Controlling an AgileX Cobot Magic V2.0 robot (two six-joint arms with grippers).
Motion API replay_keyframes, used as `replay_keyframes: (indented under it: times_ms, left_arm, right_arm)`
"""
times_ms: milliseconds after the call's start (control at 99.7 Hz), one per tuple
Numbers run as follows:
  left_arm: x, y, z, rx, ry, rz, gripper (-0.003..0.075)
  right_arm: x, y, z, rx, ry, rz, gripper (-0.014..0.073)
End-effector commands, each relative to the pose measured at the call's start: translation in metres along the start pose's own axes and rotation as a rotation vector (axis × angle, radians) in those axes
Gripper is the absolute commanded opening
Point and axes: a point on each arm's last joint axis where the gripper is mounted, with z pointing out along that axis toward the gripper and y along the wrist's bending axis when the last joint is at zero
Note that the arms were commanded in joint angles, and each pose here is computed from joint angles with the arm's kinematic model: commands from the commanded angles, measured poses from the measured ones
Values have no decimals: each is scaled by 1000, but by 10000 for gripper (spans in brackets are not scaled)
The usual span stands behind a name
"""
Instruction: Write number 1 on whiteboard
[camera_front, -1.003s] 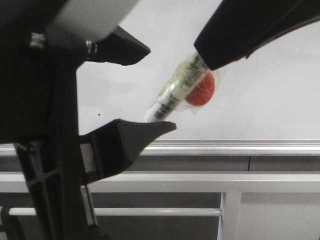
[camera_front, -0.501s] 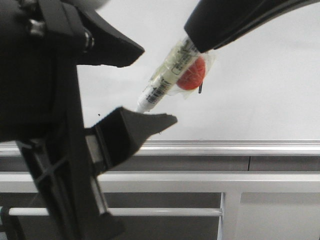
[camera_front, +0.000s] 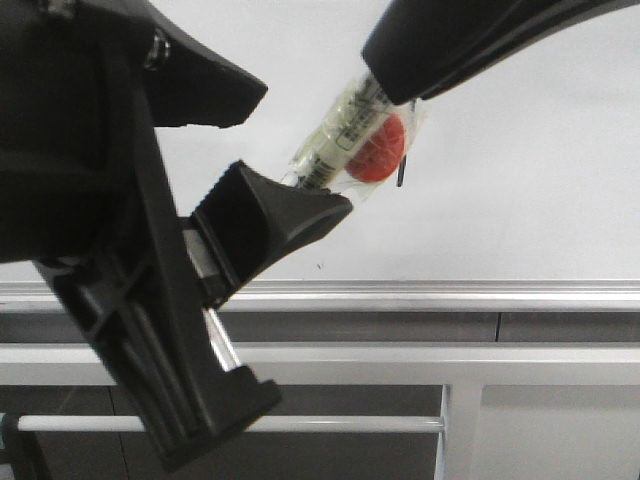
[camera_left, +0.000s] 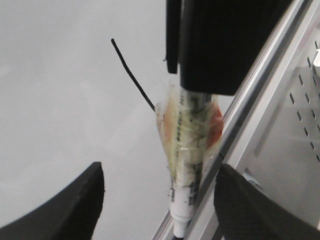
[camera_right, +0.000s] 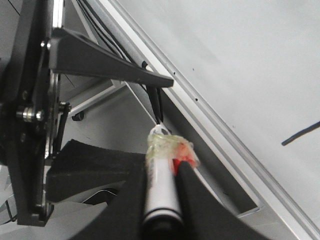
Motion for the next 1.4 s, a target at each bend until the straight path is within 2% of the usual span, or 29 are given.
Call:
replay_keyframes:
  times_ms: [0,341,411,481,632,993,1043,1093,1193,1263,1324,1394]
  left_arm:
    - [-14,10,-1,-68,-66,-27,438]
    - [-13,10,-1,-68,-64,-30,437]
    - [-13,10,-1,-68,-63,-30,399]
    - [-13,10,-1,-68,-63,-30,302]
    - [-13,10,-1,-68,-63,-30,-22]
    - [-11,10,-1,-75,-36,-57,-20]
    - [-11,10,-1,-75,-36,-57,-20]
    - [-11,10,-1,-75,-36,-57,-20]
    - [-11,10,-1,-75,-36,-57,-20]
    - [-11,10,-1,-75,-36,-57,-20]
    - [-11,11,-1,-83,-39,-78,-20]
    - [-11,14,-2,-112,-50,-160,-20]
  right_arm:
    - [-17,0,-10,16,-115,0,-64]
    - [-19,0,-10,15,-134,11,-64]
    - [-19,0,-10,15,-134,11,-64]
    - [-19,0,-10,15,-137,11,-64]
    - [-20,-1,-10,17,-143,11,-64]
    - [-21,-1,-11,19,-157,15,-57]
    - [-21,-1,-11,19,-158,15,-11]
    - [-21,-1,-11,20,-161,15,91]
    - [-24,-2,-11,26,-195,23,405]
    - [-28,-3,-12,39,-235,24,550]
    - [-31,-4,-16,62,-277,1,572]
    - [-36,-5,-27,101,-351,-45,529]
